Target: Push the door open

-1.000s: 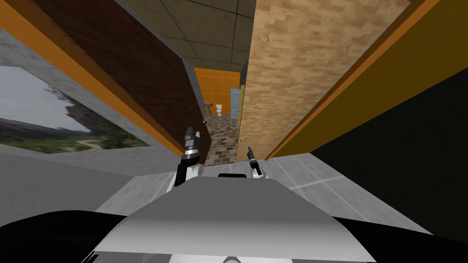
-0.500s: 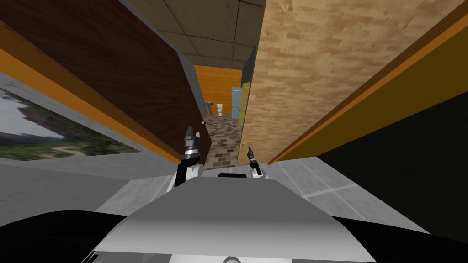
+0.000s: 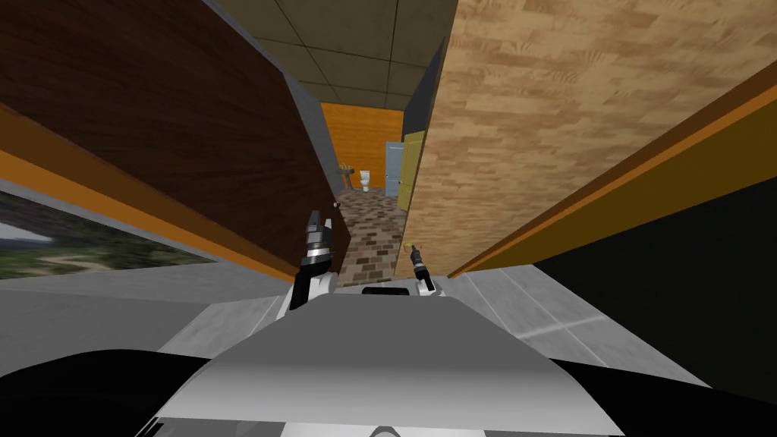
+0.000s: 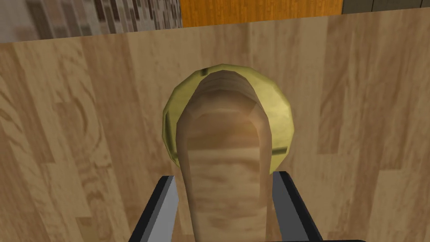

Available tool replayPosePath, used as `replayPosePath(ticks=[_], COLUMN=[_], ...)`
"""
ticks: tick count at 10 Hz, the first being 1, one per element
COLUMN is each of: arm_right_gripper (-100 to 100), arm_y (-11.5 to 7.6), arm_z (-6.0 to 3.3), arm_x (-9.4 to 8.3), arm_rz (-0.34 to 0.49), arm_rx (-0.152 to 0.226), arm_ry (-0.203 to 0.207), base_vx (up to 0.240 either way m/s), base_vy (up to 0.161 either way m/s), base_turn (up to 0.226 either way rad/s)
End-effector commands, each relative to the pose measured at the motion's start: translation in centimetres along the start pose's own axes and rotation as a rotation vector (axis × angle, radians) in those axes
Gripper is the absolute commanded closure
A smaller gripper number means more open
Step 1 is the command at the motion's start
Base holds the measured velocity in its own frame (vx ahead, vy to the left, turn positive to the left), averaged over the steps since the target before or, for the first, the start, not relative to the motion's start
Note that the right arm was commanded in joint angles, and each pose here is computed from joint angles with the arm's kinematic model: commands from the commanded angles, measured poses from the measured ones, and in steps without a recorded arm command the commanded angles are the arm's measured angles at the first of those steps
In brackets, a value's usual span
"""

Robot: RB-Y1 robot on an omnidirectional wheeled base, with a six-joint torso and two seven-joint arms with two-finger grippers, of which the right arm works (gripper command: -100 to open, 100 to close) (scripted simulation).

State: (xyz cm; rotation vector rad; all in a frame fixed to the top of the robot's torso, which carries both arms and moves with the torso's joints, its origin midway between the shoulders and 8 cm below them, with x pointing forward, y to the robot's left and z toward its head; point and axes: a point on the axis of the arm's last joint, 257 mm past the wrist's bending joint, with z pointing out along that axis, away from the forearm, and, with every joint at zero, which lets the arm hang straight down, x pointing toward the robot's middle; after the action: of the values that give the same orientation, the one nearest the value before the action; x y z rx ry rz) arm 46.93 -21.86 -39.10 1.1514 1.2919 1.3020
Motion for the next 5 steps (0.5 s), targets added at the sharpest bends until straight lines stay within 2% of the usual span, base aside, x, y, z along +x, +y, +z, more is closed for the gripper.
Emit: replayPosePath(ticks=[1, 5], arm_right_gripper=[100, 100], arm_y=[-0.03, -0.03], arm_z=[-0.03, -0.03], arm_x=[-0.01, -0.01], arm_rz=[0.0, 0.0], arm_rx=[0.001, 0.001], arm_ry=[0.0, 0.0], base_vx=[-0.03, -0.014], base_vy=[-0.004, -0.001], base_turn=[0.002, -0.002])
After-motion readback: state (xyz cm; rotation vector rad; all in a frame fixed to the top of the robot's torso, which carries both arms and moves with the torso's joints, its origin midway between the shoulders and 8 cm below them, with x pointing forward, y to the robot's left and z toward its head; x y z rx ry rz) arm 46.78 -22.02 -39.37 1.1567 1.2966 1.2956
